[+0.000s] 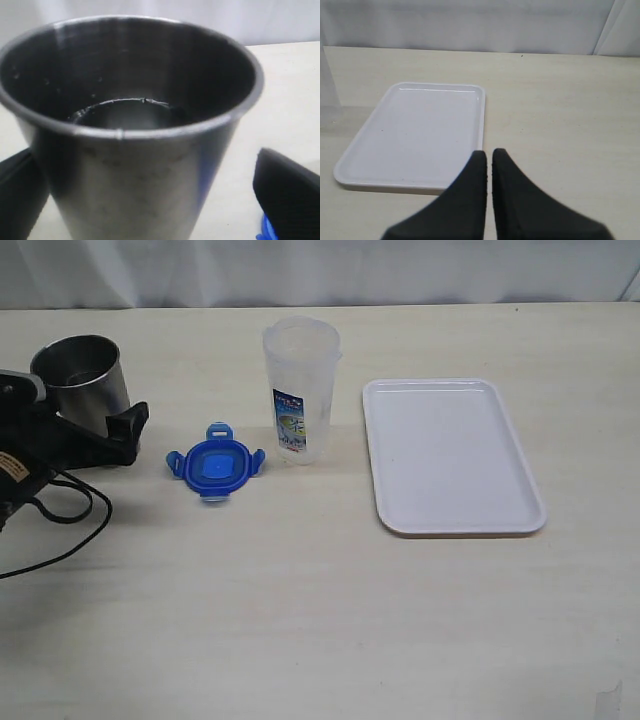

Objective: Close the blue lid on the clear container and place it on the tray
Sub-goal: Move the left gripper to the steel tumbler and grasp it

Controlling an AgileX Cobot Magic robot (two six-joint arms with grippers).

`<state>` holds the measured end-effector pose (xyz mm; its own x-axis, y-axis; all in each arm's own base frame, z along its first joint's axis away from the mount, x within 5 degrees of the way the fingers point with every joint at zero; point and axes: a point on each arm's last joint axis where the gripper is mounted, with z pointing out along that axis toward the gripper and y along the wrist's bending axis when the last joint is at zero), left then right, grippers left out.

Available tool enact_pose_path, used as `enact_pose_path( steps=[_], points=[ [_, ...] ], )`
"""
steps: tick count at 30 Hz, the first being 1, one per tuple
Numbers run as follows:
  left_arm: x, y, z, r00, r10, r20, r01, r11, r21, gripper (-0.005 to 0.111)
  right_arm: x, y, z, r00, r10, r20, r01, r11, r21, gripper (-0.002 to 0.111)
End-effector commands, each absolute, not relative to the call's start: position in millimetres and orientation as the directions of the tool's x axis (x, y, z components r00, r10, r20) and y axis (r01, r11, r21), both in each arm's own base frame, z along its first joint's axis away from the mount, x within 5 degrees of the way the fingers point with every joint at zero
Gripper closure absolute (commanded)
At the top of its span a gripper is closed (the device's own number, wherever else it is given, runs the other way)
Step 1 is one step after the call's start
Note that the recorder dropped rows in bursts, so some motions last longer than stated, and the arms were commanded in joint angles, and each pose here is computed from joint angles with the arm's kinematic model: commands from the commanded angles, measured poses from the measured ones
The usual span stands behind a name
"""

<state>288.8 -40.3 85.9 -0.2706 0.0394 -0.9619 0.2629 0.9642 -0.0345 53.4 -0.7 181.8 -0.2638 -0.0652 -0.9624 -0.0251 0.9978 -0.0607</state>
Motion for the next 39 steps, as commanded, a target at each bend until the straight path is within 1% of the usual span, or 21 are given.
enact_pose_path(
  steps=[1, 11, 22, 35, 36, 37, 39],
  points=[
    [292, -40, 87, -0.253, 0.027, -0.967, 0.251, 0.967, -0.039, 0.002, 53, -1, 182, -0.254, -0.063, -0.965, -0.021, 0.998, -0.06, 0.104],
    [306, -41, 81, -0.244, 0.025, -0.969, 0.252, 0.967, -0.039, 0.002, 53, -1, 182, -0.254, -0.063, -0.965, -0.021, 0.998, -0.06, 0.104],
    [316, -41, 86, -0.207, 0.019, -0.978, 0.245, 0.969, -0.033, 0.002, 53, -1, 182, -0.254, -0.063, -0.965, -0.021, 0.998, -0.06, 0.104],
    [316, -41, 86, -0.208, 0.016, -0.978, 0.237, 0.971, -0.035, 0.002, 53, -1, 182, -0.254, -0.063, -0.965, -0.021, 0.998, -0.06, 0.104],
    [316, -41, 86, -0.208, 0.016, -0.978, 0.237, 0.971, -0.035, 0.004, 53, -1, 182, -0.254, -0.063, -0.965, -0.021, 0.998, -0.06, 0.104],
    [316, -41, 86, -0.208, 0.016, -0.978, 0.237, 0.971, -0.035, 0.013, 53, -1, 182, -0.254, -0.063, -0.965, -0.021, 0.998, -0.06, 0.104],
    [316, -41, 86, -0.207, 0.019, -0.978, 0.246, 0.969, -0.033, 0.046, 53, -1, 182, -0.254, -0.063, -0.965, -0.021, 0.998, -0.06, 0.104]
  ],
)
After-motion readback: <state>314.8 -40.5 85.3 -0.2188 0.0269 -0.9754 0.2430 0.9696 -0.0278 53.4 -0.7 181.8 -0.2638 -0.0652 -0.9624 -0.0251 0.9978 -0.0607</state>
